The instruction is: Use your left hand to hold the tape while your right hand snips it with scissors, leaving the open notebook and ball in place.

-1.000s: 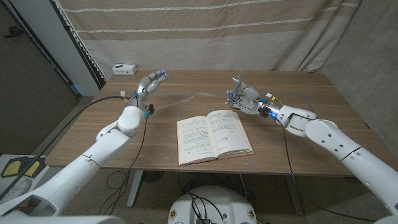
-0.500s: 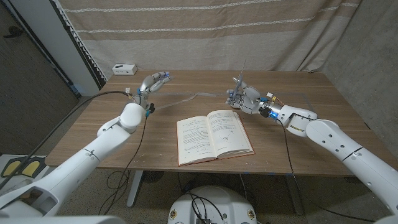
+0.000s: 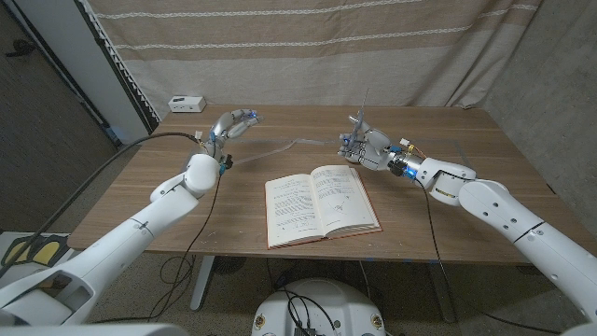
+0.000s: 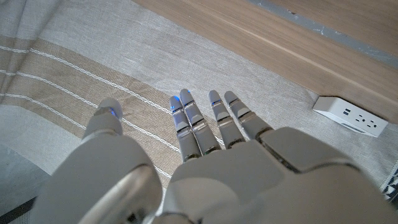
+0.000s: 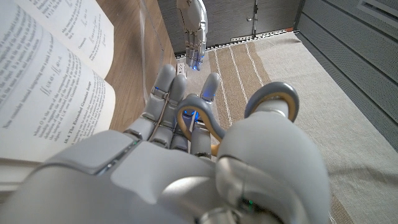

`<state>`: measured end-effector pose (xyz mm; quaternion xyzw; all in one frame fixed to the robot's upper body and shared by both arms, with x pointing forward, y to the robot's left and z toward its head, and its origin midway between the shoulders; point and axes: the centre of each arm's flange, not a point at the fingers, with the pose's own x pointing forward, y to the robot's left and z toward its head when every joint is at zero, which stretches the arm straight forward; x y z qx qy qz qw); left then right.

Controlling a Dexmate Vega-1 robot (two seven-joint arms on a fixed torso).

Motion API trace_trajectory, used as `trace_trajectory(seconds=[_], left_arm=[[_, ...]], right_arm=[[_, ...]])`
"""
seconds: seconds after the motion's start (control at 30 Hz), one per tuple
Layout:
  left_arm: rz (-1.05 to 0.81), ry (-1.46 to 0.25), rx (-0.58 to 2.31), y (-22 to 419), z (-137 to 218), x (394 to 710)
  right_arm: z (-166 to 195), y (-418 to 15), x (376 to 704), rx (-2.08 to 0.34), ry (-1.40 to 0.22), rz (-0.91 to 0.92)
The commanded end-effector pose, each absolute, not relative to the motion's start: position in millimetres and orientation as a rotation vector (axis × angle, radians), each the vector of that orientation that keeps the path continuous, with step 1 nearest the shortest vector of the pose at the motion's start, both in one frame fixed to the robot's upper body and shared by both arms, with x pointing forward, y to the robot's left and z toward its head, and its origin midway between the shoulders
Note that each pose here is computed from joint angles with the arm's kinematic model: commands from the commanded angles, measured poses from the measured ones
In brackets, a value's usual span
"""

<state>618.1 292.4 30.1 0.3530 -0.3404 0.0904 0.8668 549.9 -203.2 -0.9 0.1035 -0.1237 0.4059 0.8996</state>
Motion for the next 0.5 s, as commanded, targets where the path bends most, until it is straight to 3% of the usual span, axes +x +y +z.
trace_trajectory(seconds=[0.03,0.5], left_arm=[[0.163,-0.714,0.853,291.8,30.3,631.6],[0.199,-0.623,1.005,293.2,32.0,639.1]], right_arm=[[-0.4,-201.1,546.6,0.213,-0.266,0.846],[2.6,-198.3,547.9,0.207,-0.266,0.873]])
